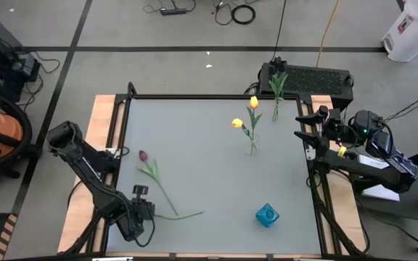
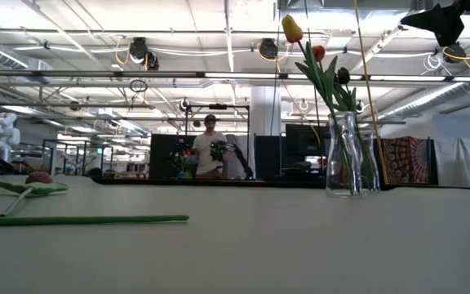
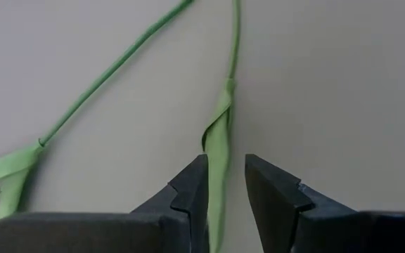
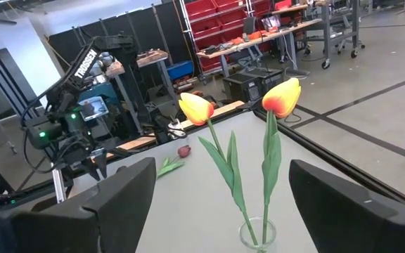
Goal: Sort flowers into vase by color
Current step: Put the black tulip into the top transparent vase
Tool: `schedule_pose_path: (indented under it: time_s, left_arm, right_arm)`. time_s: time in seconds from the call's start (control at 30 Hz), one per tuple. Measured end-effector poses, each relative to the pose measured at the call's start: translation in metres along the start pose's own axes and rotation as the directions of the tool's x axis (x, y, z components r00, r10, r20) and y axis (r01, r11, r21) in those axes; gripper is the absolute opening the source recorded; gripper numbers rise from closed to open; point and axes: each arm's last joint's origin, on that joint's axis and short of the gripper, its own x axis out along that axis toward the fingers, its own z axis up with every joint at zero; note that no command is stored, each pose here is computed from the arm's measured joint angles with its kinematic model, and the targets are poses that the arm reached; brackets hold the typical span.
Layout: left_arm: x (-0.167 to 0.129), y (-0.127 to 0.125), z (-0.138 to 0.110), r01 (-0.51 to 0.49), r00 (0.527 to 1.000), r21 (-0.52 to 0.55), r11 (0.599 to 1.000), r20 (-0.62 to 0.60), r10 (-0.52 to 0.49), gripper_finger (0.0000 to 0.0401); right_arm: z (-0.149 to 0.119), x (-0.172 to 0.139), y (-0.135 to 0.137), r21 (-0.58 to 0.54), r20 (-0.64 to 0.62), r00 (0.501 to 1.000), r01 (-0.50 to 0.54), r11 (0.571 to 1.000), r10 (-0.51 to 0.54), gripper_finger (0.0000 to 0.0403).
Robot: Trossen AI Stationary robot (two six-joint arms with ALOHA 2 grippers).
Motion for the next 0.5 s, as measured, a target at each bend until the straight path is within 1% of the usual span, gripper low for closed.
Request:
schedule_pose_path:
  time_s: [0.1,0.3,0.5]
  left_arm:
    - [0.003,0.001,-0.002,-0.005,1.000,0.000,1.000,-0.002,0.005,0.0102]
    - [0.018,0.003,-0.008,0.012,1.000,0.015,1.000,0.019,-0.013,0.0102]
    - [0.022,0.004,-0.010,0.007,1.000,0.016,1.000,0.014,-0.008,0.0102]
  right_arm:
    - [0.000,0.000,0.000,0.000,0.000,1.000,0.000,1.000,0.000,0.0318]
    - [0.000,0.000,0.000,0.000,0.000,1.000,0.000,1.000,0.000,0.0318]
    - [0.000,0.000,0.000,0.000,0.000,1.000,0.000,1.000,0.000,0.0318]
